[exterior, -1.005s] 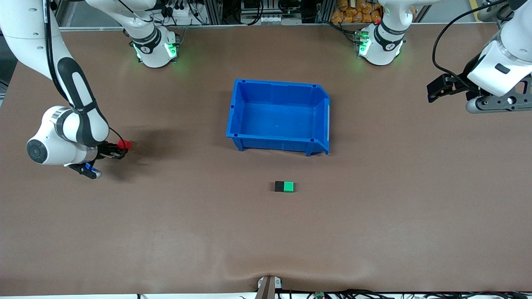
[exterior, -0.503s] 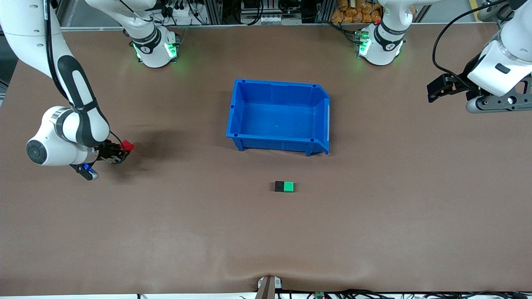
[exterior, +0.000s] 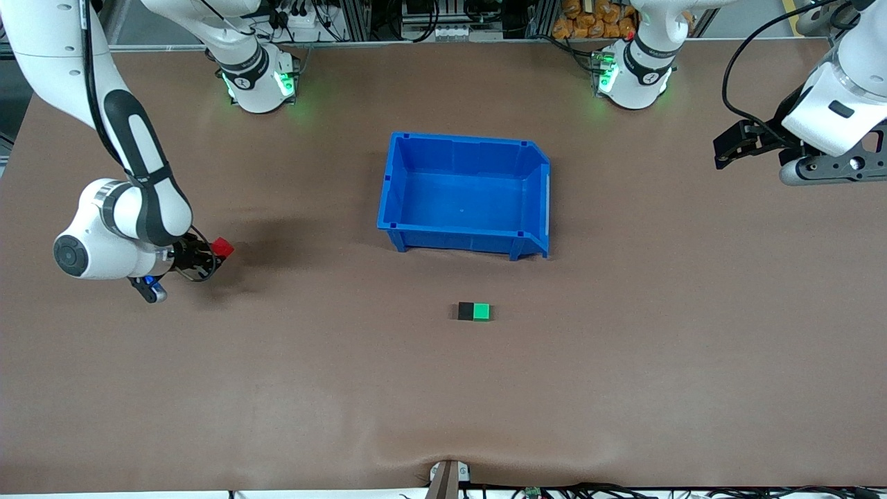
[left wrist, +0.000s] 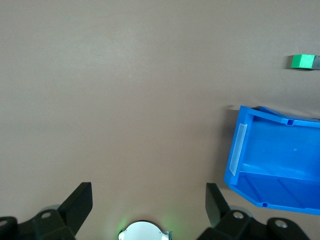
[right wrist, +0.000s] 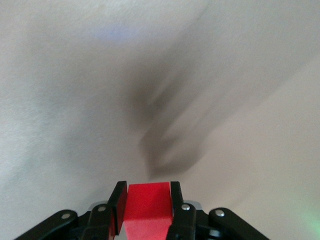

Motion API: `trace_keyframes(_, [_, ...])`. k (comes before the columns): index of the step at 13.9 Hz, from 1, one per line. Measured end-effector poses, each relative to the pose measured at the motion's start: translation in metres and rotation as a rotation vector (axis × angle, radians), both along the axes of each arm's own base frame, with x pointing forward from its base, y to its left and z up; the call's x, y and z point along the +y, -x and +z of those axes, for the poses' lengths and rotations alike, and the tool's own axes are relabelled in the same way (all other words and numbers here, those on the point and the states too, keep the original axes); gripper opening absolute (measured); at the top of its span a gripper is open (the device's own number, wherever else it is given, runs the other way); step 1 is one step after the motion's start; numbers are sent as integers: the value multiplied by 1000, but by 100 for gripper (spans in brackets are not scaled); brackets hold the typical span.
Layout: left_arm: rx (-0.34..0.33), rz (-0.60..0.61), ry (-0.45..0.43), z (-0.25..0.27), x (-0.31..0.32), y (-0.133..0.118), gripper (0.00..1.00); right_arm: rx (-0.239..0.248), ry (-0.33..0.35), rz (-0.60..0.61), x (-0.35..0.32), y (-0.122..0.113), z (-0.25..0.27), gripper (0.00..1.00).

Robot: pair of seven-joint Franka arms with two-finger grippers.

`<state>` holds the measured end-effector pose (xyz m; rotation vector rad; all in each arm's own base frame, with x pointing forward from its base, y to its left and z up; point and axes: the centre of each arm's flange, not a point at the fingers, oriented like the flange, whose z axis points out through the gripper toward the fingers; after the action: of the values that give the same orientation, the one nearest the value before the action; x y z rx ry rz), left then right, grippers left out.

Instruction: Attach green and red cubes to black cube

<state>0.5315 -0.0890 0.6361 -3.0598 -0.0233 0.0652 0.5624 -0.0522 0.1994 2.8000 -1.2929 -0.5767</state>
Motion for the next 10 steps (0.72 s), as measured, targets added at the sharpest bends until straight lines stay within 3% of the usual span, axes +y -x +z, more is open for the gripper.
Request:
trace_keyframes(5, [-4, 0, 1, 2, 0, 0, 100, 6, 25, -90, 18, -5, 4, 40])
trace_keyframes(10, [-6, 0, 1, 3, 0, 0, 100, -3, -19, -187, 26, -11, 9, 40])
